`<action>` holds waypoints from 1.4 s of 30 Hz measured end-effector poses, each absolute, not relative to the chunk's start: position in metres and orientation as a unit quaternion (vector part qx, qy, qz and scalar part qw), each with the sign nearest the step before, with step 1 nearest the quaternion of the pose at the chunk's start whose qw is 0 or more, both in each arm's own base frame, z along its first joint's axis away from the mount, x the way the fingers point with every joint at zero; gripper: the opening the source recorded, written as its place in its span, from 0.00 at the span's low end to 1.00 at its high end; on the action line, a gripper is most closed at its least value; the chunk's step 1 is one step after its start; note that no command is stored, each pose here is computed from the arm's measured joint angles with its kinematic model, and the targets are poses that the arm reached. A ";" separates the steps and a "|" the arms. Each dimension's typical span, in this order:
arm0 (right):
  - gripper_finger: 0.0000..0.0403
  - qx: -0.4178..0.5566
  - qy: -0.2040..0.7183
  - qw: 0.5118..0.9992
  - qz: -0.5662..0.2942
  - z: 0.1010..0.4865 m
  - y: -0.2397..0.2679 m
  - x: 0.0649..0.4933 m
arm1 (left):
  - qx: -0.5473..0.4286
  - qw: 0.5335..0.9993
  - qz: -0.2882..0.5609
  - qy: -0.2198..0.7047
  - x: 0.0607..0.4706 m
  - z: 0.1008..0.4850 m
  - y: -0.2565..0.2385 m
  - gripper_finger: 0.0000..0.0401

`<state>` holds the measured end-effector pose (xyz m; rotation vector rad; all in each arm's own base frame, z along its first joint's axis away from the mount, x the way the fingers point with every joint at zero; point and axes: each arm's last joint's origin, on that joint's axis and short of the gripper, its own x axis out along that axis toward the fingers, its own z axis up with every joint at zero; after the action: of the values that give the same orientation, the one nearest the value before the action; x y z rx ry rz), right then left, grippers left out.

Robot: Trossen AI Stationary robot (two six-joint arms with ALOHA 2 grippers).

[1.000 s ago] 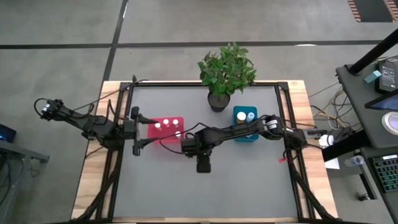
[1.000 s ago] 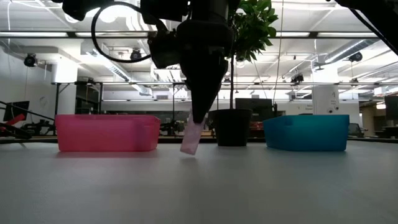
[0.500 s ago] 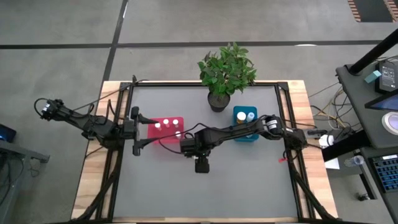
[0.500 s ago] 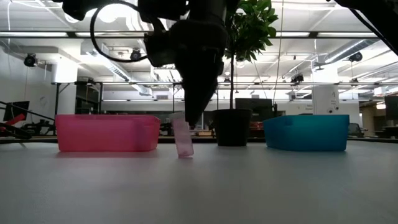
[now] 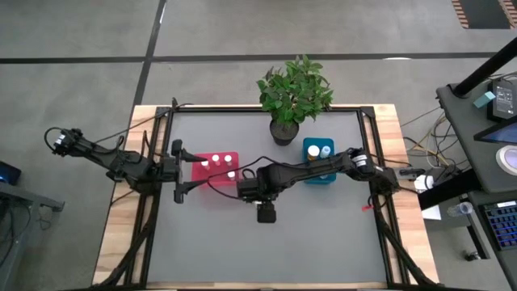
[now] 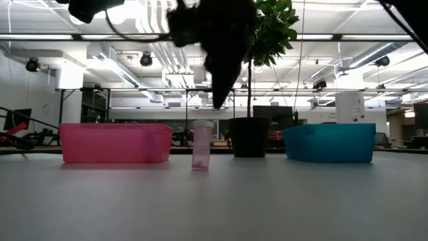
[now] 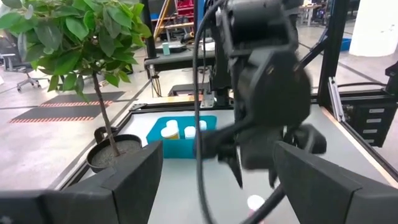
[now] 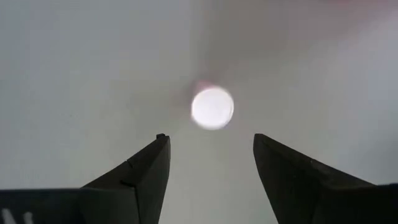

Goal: Pick and place medicine bottles into bin by pill shape (circle, oval)
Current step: Put the small pink pill bottle into the pink bin

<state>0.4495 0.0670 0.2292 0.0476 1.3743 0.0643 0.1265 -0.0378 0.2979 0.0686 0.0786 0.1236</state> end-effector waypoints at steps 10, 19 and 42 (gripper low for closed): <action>0.53 -0.034 0.608 0.792 0.034 0.263 0.102 0.399 | 0.013 0.996 0.063 0.061 0.140 0.291 -0.044 0.71; 0.49 -0.034 0.492 0.867 0.068 0.264 0.112 0.336 | -0.002 0.997 0.060 0.044 0.171 0.286 -0.057 0.71; 0.43 -0.104 0.172 0.975 0.092 0.256 0.076 0.220 | 0.001 0.984 0.039 0.176 0.283 0.284 -0.104 0.71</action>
<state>0.2200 0.0759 0.2556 -0.2096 0.3469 0.1863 0.2832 -0.1037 0.2842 0.0029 0.3530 0.0784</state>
